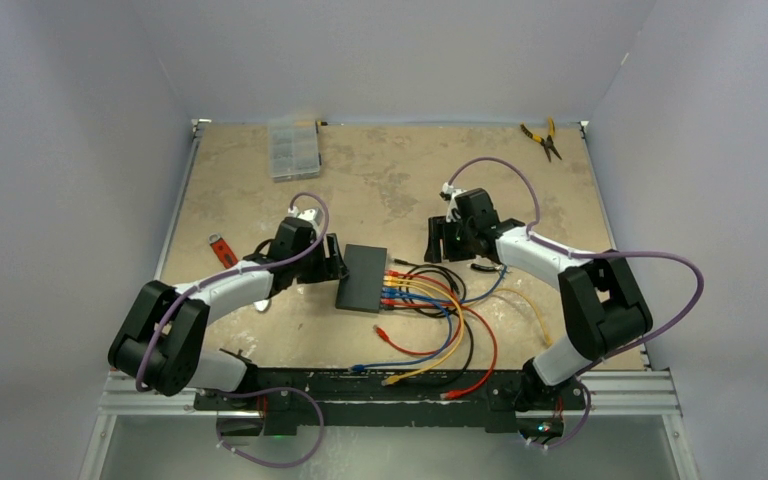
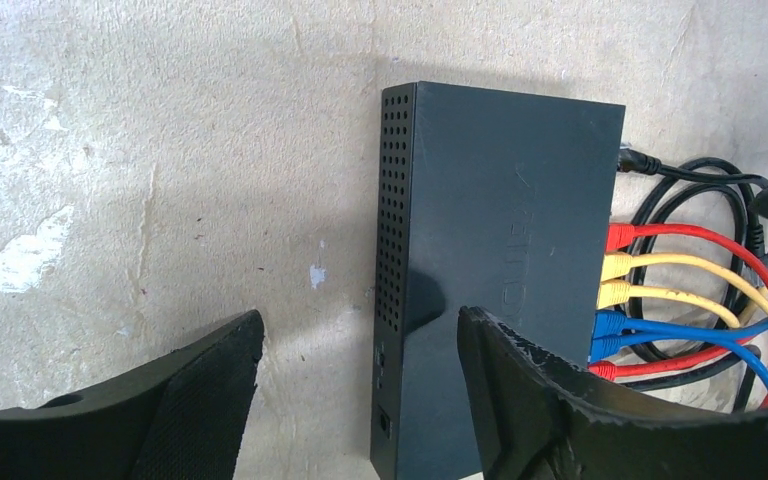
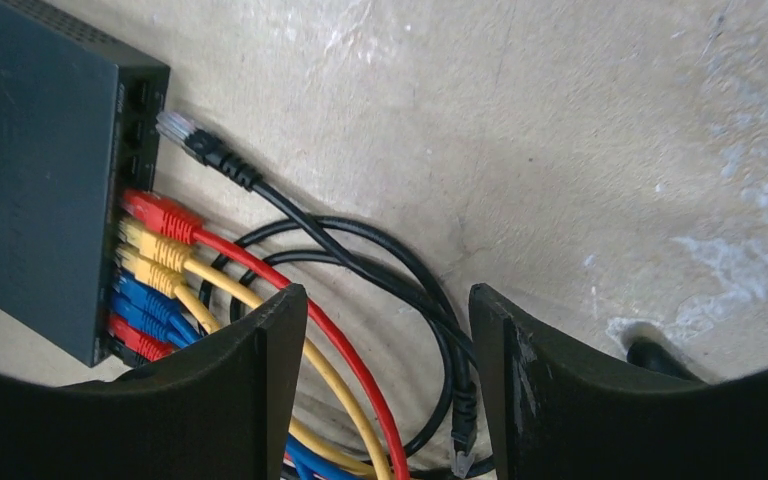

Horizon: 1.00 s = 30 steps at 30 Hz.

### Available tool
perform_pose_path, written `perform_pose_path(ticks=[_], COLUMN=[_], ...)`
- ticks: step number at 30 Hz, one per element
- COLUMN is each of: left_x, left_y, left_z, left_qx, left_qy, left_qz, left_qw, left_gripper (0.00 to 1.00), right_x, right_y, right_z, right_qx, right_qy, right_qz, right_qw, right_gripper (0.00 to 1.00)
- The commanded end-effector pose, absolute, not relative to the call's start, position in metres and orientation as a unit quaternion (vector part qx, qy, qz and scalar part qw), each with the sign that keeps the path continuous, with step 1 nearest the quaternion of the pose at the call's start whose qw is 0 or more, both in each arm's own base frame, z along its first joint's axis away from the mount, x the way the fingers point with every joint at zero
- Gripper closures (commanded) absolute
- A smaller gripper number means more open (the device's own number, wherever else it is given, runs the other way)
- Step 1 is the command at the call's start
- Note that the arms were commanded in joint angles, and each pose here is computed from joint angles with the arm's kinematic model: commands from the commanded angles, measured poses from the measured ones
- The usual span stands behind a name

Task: Pull the plug from the switch port
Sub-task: Pick up the connector from the center of the board.

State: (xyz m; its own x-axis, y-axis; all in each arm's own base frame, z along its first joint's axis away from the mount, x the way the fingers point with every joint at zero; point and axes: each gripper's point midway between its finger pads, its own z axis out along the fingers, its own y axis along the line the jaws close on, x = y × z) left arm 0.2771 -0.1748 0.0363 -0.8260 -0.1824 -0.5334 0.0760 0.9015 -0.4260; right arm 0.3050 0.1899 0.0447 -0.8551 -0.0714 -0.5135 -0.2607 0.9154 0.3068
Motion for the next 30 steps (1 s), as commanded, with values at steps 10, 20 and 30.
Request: perform_pose_path(ticks=[10,20,30], left_x=[0.279,0.277,0.275], left_y=[-0.170,-0.170,-0.171], left_z=[0.047,0.046,0.042], left_qx=[-0.028,-0.032,-0.032], left_qy=[0.923,0.922,0.923], left_qz=[-0.221,-0.223,-0.226], left_qw=[0.316,0.314,0.308], left_gripper=[0.28,0.28,0.29], right_x=[0.293,0.299,0.302], right_y=[0.189,0.196,0.206], right_z=[0.012,0.036,0.054], right_qx=[-0.114,-0.115,-0.116], right_qy=[0.963,0.956,0.947], right_qz=[0.114,0.119,0.145], right_qw=[0.218,0.244,0.261], right_gripper=[0.50,0.73,0.88])
